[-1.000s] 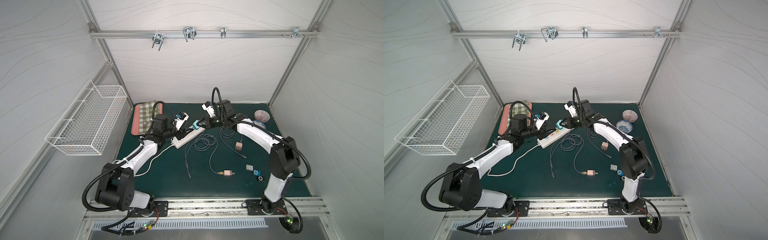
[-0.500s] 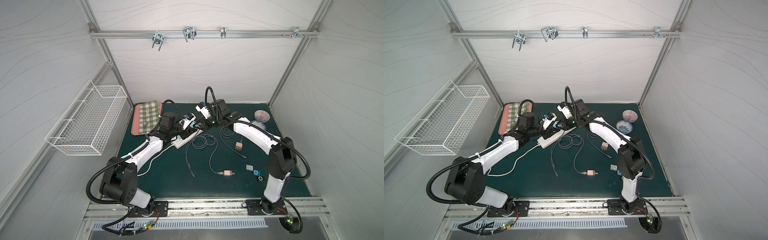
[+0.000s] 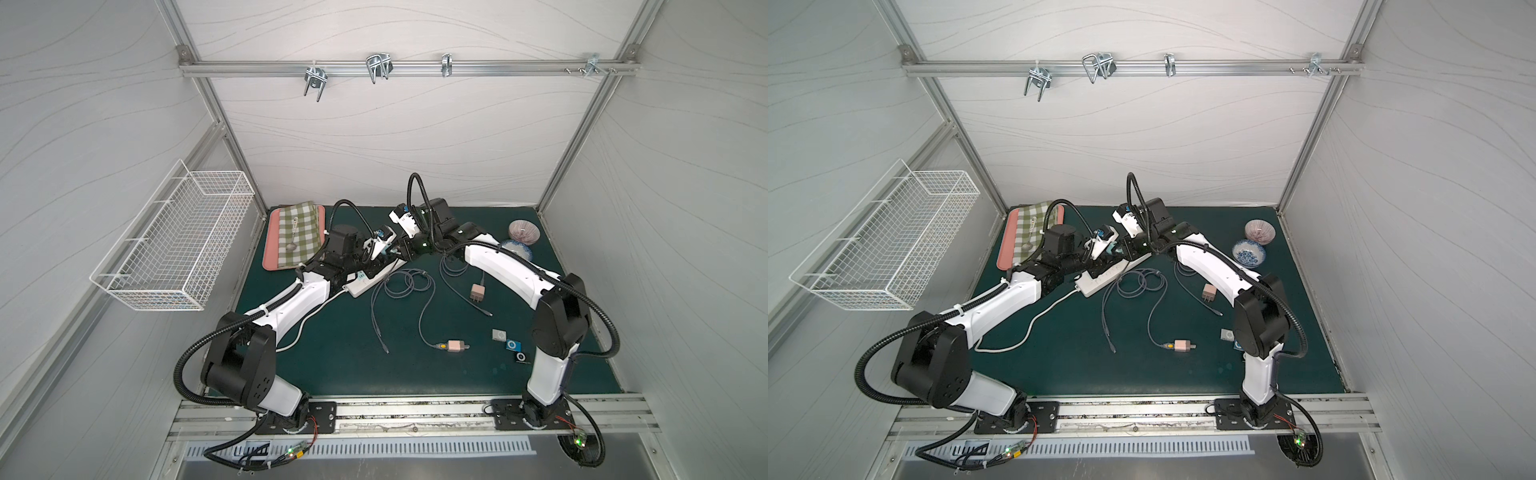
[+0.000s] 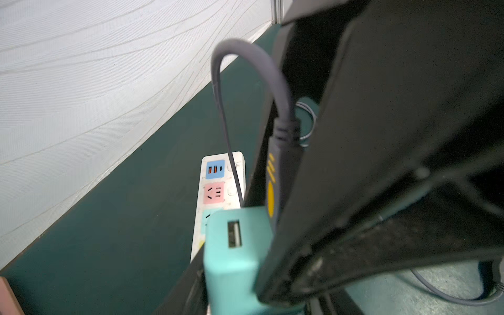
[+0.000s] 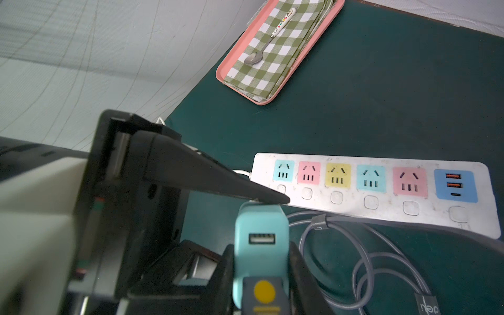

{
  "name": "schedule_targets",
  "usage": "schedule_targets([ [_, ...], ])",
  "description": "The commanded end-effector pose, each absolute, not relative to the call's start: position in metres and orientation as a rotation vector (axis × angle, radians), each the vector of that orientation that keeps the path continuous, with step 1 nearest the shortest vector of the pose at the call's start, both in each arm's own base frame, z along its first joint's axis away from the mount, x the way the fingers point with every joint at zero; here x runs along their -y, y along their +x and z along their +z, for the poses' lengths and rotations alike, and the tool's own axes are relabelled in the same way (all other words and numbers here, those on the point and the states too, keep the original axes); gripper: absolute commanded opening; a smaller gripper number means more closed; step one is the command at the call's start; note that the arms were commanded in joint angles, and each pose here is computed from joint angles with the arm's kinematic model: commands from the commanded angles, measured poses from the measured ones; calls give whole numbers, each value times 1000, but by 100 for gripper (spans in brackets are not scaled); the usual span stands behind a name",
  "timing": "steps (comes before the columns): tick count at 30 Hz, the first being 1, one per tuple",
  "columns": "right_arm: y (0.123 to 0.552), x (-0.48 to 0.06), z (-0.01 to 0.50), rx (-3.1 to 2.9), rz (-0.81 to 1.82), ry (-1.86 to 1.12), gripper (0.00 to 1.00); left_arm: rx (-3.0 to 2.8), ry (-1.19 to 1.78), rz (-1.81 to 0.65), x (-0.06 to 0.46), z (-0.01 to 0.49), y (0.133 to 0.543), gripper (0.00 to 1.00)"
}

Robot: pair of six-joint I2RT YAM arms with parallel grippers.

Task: Charge mp3
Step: Pick up the plug from the center of the board.

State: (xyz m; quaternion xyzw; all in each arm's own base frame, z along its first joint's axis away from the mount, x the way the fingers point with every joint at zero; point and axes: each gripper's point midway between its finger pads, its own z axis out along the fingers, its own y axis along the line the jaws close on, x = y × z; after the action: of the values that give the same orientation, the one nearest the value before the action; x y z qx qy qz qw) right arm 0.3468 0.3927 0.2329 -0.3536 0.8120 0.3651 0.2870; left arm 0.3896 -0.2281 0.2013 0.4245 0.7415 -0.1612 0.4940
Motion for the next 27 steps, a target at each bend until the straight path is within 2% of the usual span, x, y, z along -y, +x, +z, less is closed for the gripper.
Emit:
schedule_targets([
  [1, 337, -402, 228, -2173, 992, -1007, 17, -1724, 1008, -362, 233, 225, 401, 43],
  [5, 338, -401, 227, -2179, 975, -1010, 17, -1724, 1000, -354, 231, 225, 401, 39],
  [10, 336, -401, 226, -2176, 966, -1037, 18, -1723, 990, -368, 232, 228, 400, 41],
  [15, 331, -404, 227, -2172, 964, -1063, 21, -1726, 967, -359, 230, 229, 404, 31],
  [17, 332, -403, 228, -2173, 963, -1062, 26, -1722, 957, -357, 230, 231, 404, 21],
  [20, 336, -398, 232, -2181, 964, -1029, 48, -1722, 928, -364, 229, 232, 404, 9],
  [23, 344, -387, 240, -2178, 990, -965, 55, -1724, 909, -369, 227, 232, 403, 4],
  [27, 351, -374, 257, -2138, 1031, -918, 59, -1736, 874, -368, 224, 232, 404, 3],
])
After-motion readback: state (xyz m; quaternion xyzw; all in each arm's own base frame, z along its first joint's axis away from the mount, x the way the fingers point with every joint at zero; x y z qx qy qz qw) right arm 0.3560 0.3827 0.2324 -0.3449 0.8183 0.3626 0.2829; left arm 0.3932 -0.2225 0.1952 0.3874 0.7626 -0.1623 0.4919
